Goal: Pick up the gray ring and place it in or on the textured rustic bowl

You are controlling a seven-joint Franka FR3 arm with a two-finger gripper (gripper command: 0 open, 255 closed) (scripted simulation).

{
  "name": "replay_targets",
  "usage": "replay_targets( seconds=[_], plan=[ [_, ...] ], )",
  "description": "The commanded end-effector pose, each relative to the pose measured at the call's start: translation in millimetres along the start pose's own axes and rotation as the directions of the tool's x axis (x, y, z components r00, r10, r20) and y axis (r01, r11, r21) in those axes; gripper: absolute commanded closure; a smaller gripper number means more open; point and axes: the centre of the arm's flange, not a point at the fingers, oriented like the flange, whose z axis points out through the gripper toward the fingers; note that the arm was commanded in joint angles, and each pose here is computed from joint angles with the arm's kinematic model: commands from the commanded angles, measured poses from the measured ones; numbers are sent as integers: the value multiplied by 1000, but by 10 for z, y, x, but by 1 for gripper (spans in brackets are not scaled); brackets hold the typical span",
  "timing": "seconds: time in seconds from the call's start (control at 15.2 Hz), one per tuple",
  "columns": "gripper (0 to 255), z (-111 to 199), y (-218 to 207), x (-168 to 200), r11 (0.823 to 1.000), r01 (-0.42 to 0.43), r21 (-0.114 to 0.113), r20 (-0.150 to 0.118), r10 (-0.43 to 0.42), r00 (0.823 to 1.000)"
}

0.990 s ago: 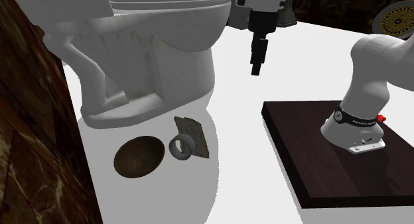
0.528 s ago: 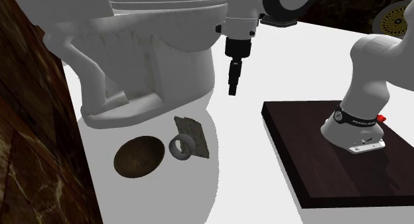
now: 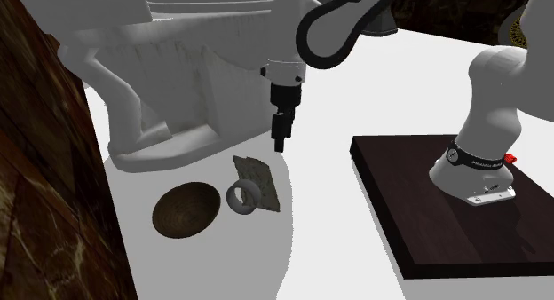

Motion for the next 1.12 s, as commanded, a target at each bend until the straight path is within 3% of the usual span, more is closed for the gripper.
replay_targets(
  seconds=[0.0, 0.59, 1.06],
  plan=[
    [0, 242, 10, 166, 1000, -13, 20, 2, 13, 1000],
    [0, 1152, -10, 934, 992, -69, 106, 16, 68, 998],
    [0, 1510, -47, 968, 991, -72, 110, 16, 70, 997]
  ],
)
